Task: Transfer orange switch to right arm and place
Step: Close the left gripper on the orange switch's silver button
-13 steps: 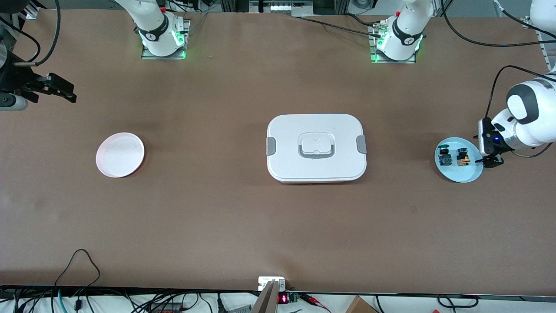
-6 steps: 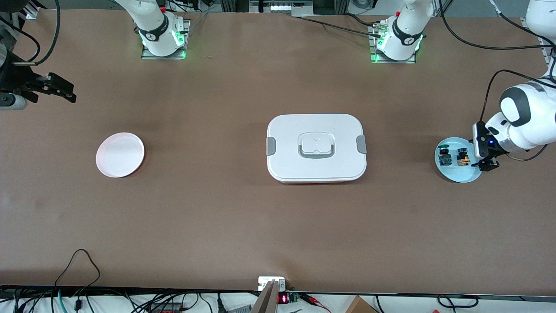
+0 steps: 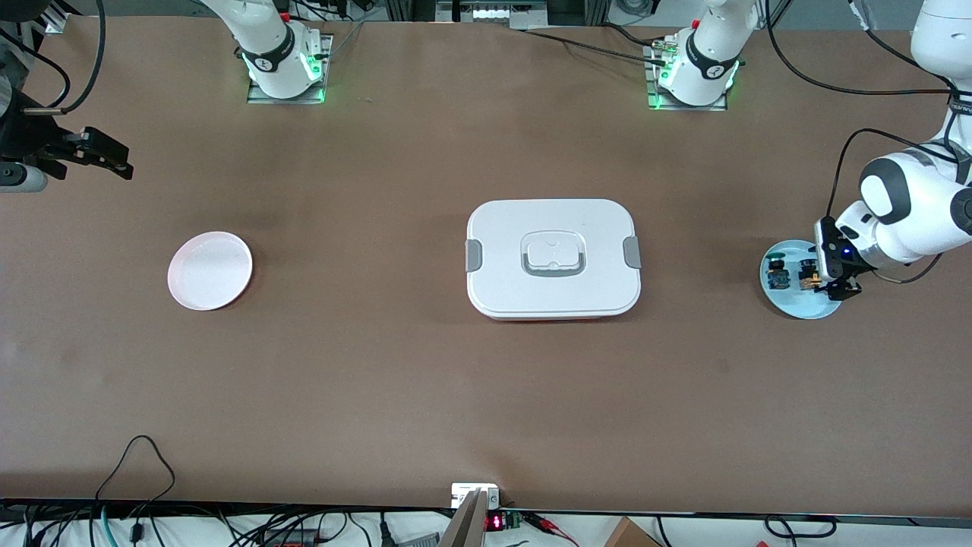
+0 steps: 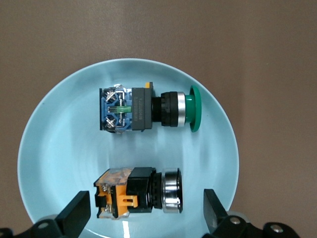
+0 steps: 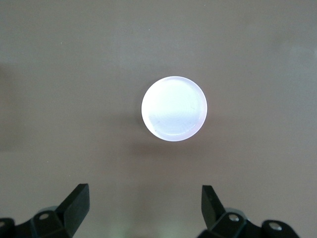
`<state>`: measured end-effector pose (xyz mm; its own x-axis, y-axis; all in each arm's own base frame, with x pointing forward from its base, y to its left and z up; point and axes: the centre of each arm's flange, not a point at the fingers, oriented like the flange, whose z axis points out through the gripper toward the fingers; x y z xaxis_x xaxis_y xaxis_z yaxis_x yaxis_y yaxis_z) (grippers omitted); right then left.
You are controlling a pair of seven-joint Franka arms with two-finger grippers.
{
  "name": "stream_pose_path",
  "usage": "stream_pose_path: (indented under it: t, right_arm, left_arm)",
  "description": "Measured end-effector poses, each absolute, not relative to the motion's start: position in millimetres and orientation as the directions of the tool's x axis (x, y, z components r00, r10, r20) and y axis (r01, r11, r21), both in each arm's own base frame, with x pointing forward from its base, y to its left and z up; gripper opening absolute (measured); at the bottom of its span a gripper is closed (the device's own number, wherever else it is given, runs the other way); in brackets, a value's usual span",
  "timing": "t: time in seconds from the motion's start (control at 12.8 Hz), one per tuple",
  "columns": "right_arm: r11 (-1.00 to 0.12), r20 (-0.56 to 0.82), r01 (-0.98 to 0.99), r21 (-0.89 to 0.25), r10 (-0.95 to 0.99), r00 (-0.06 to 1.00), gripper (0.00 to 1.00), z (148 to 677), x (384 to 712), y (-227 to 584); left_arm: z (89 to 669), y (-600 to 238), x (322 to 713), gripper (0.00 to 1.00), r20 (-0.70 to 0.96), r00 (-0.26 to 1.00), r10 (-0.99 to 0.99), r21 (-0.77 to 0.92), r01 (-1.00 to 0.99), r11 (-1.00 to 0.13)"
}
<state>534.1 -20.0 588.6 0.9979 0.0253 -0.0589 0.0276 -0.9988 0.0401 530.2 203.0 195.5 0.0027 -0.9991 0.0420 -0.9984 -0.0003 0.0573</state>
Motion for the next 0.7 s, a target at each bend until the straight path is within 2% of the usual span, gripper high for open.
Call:
stream_pose_path:
  t: [0.39,0.55,0.62,0.7]
  right_arm:
    - [-0.998,-0.05,0.029,0.05,0.026,0.998,1.0,589.4,535.2,-20.9]
    - [-0.998,-0.048,0.029,0.05,0.026,0.999,1.0,589.5,535.4,-20.9]
    - [-0.998,-0.048,0.029,0.05,0.026,0.999,1.0,589.5,535.4,-20.9]
    - [-0.998,-0.048,0.029,0.05,0.026,0.999,1.0,589.5,535.4,-20.9]
  left_arm:
    - [180.2,202.2,528.9,1.0,0.046,0.008,-0.999,0.054,-0.999,-0.005]
    - [180.4,201.8,529.3,0.95,0.046,0.007,-0.999,0.053,-0.999,-0.004]
    - [180.6,200.6,529.9,0.87,0.046,0.002,-0.999,0.051,-0.999,0.001]
    - [180.9,198.1,531.1,0.73,0.048,-0.01,-0.999,0.049,-0.999,0.013]
